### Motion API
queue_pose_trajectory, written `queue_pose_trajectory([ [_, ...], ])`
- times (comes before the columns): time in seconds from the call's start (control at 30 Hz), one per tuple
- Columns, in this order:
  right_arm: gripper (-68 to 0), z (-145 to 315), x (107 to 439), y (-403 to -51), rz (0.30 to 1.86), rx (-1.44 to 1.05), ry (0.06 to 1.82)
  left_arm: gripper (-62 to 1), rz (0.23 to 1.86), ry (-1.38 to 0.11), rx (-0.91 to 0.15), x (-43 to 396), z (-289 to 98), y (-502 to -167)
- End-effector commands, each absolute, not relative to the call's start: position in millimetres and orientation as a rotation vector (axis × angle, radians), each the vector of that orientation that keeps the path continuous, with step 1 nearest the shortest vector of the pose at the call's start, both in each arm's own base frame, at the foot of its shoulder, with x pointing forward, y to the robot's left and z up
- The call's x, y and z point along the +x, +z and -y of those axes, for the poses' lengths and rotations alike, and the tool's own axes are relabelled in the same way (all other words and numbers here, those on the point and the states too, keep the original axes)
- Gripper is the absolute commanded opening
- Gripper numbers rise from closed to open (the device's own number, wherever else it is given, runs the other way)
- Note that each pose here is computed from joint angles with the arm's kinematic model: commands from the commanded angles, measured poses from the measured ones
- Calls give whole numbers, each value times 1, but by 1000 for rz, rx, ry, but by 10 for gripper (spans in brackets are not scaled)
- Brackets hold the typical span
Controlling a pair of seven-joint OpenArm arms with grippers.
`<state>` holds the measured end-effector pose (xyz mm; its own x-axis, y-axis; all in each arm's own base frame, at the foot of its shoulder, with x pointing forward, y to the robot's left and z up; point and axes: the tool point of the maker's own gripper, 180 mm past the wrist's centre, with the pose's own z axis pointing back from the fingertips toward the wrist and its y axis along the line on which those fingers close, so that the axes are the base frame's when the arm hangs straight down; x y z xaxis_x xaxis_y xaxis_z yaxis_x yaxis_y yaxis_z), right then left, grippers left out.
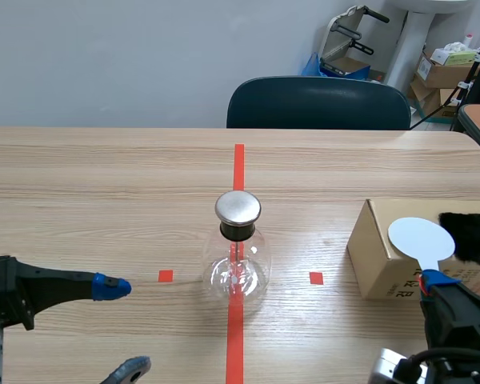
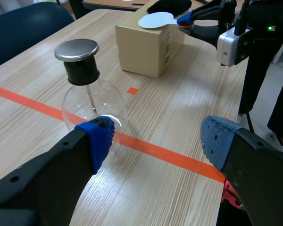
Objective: Do the electroscope experiment
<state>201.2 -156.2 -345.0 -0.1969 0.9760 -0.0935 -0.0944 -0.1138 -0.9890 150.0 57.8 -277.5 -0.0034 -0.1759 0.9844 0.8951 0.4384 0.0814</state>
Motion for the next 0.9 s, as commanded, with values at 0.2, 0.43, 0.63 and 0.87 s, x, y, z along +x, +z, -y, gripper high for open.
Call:
queue_pose_trajectory([
  [0.2, -630, 161, 205, -342, 1232, -1162, 1449, -135, 1320, -988, -757, 148, -55, -265],
  [0.43, -269, 161, 209, -339, 1241, -1174, 1443, -94, 1316, -1002, -759, 147, -57, -265],
  [0.63, -1, 161, 209, -339, 1241, -1174, 1443, -94, 1336, -1008, -751, 152, -59, -259],
  [0.87, 4, 161, 209, -339, 1241, -1174, 1442, -94, 1337, -1009, -749, 152, -59, -259],
])
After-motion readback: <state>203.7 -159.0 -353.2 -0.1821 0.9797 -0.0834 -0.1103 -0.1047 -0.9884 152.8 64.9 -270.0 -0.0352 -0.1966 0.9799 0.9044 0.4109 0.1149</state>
